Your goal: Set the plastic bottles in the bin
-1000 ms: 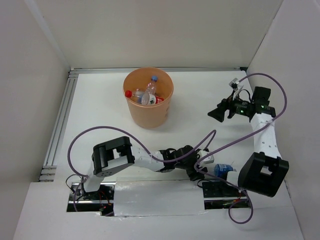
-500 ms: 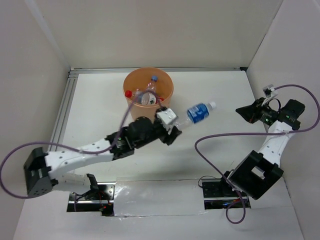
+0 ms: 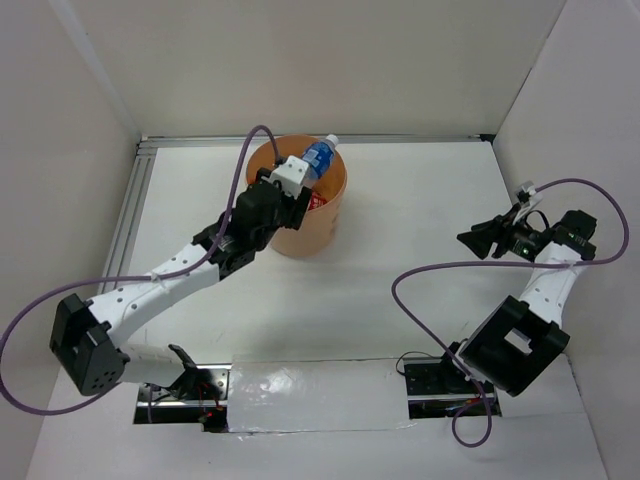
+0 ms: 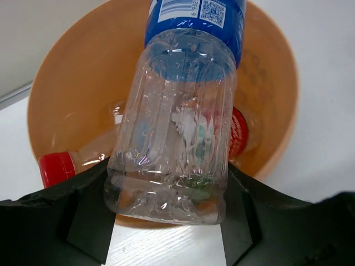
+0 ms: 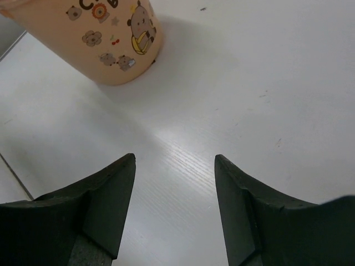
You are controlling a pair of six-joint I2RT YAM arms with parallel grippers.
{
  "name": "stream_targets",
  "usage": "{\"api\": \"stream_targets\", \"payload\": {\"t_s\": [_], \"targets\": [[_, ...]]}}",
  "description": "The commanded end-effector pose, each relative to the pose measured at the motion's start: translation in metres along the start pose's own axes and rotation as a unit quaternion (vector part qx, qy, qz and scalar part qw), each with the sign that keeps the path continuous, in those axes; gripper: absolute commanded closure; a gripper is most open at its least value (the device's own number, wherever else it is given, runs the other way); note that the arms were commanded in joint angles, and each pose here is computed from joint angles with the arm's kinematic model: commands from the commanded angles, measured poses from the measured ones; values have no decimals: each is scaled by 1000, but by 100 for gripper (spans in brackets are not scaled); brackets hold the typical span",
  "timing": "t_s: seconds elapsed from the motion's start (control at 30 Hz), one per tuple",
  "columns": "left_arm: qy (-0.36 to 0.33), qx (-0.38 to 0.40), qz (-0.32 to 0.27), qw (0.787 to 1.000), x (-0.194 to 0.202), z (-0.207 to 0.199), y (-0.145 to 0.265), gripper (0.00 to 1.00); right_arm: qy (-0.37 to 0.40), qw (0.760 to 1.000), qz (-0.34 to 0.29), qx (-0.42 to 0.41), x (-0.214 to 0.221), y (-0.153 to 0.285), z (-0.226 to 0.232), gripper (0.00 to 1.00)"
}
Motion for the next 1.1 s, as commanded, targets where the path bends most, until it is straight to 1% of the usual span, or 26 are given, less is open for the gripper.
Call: {"api": "stream_targets", "payload": {"t_s": [0.0, 0.03, 0.07, 0.1, 0.13, 0.17, 0.2, 0.3, 0.4, 0.47, 0.57, 0.63, 0.7, 0.73, 0.77, 0.8, 0.83, 0.87, 0.9, 0.97, 1.0, 1.03, 1.07], "targets": [[18, -51, -15, 998, -32, 17, -8, 100, 7, 1000, 0, -5, 6, 3, 12, 34], [22, -60, -9, 998, -35, 21, -12, 97, 7, 1000, 0, -5, 6, 3, 12, 32], [15, -58, 7, 998, -32, 18, -19, 91, 8, 1000, 1, -6, 6, 3, 13, 27], [17, -65, 5, 998, -42, 20, -19, 79, 13, 1000, 0, -6, 5, 3, 15, 24], [18, -64, 14, 998, -41, 20, -17, 46, 18, 1000, 4, -2, 6, 3, 14, 19], [17, -70, 14, 997, -41, 21, -16, 21, 9, 1000, 5, -4, 9, 3, 15, 13], [17, -76, 15, 997, -41, 22, -16, 1, 19, 1000, 5, -4, 9, 3, 14, 0], [20, -84, 11, 996, -41, 27, -8, 1, 21, 1000, 11, -3, 15, 3, 16, 0], [32, -82, -9, 996, -49, 30, 7, 1, 23, 1000, 14, 2, 21, 2, 14, 0], [29, -84, -5, 996, -49, 31, 15, 1, 12, 1000, 19, 3, 23, 2, 13, 0], [36, -74, -20, 996, -58, 29, 37, 1, 13, 1000, 24, 5, 25, 2, 11, 0], [53, -72, -49, 995, -71, 37, 66, 1, 6, 999, 32, 17, 25, 3, 8, 0], [67, -46, -56, 995, -66, 38, 84, 1, -9, 998, 53, 36, 33, 3, 0, 0], [75, -35, -60, 995, -63, 39, 93, 1, -30, 997, 61, 42, 37, 3, 1, 0], [83, -24, -78, 993, -63, 46, 111, 1, -30, 996, 74, 50, 41, 4, -3, 0], [73, -13, -60, 995, -43, 43, 113, 1, -26, 995, 81, 49, 41, 5, -4, 0], [80, -12, -54, 995, -33, 43, 118, 1, -41, 994, 83, 53, 42, 5, -3, 0], [98, -11, -50, 994, -23, 42, 121, 1, -35, 995, 80, 57, 39, 5, -2, 0], [106, -10, -38, 994, 2, 42, 126, 1, -22, 995, 76, 60, 36, 7, 2, 0], [142, -7, -32, 989, 26, 38, 128, 1, -15, 995, 67, 70, 32, 8, 6, 0], [153, -6, -24, 988, 51, 36, 130, 1, 9, 994, 60, 96, 26, 10, 5, 0], [180, -12, -32, 983, 58, 34, 130, 1, -25, 991, 54, 117, 25, 11, 7, 0], [190, -23, -35, 981, 67, 36, 130, 1, -36, 989, 51, 137, 23, 12, 6, 0]]}}
Point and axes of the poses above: each gripper's point midway between its finger pads, its own y axis back along the fingers, its own z axis along the line the jaws close on, x = y × z, the point moved 9 cm from there along y, back along the fingers, and after that the axes turned 4 degrees about -y, right-handed, at the moved point
